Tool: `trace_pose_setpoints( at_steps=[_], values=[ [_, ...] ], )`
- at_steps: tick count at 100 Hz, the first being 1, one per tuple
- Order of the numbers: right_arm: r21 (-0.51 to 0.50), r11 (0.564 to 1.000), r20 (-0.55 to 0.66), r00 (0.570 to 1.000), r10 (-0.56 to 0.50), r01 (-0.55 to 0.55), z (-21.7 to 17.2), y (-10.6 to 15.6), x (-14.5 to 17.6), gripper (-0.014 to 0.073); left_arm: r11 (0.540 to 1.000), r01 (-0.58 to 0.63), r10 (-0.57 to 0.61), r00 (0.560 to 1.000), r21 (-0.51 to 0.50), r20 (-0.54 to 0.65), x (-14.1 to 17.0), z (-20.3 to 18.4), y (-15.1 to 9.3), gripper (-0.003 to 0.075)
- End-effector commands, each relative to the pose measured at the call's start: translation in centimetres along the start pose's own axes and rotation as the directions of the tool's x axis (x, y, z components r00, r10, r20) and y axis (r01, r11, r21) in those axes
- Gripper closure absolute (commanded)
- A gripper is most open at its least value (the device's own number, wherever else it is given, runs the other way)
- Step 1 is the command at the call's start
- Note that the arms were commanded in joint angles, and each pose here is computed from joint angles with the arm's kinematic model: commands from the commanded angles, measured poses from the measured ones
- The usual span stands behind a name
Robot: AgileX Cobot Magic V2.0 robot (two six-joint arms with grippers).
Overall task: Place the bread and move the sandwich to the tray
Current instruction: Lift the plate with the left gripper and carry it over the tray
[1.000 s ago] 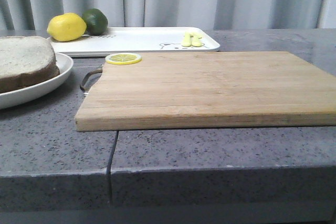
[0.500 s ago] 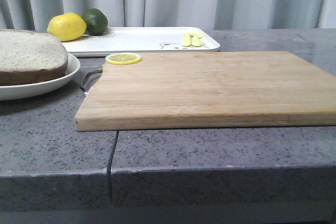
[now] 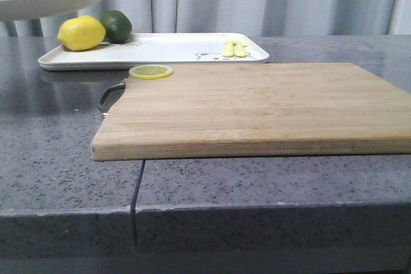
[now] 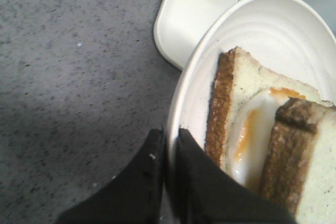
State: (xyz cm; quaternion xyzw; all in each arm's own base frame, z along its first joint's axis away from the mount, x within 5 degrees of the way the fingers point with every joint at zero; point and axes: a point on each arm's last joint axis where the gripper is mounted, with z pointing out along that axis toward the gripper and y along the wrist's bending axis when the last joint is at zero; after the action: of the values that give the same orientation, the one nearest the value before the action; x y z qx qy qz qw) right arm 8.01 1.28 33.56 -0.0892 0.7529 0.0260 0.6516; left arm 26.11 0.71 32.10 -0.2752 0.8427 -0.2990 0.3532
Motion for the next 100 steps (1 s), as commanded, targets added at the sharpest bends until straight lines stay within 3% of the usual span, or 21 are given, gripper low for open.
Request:
trace_pose_setpoints(
  at_steps=[1,58,100],
  values=[
    [0.019,1.000,0.098,0.995,-0.009,0.007,-0.3,-0.2,-1.5,0.0147,0.994,0.041,-0.047,0.997,0.101,0.053,-1.7,-0.4,-2.1,0.0739],
    [0.017,1.000,0.097,0.995,-0.003,0.001,-0.3,-0.2,-1.5,0.0147,0.981,-0.039,0.053,0.996,0.191,-0.071,-5.7,9.3,-8.2,0.0740],
    [0.015,1.000,0.082,0.997,-0.003,0.002,-0.3,-0.2,-1.3,0.0147,0.978,-0.037,0.072,0.983,0.205,-0.169,-7.2,17.0,-10.2,0.0740]
  ],
)
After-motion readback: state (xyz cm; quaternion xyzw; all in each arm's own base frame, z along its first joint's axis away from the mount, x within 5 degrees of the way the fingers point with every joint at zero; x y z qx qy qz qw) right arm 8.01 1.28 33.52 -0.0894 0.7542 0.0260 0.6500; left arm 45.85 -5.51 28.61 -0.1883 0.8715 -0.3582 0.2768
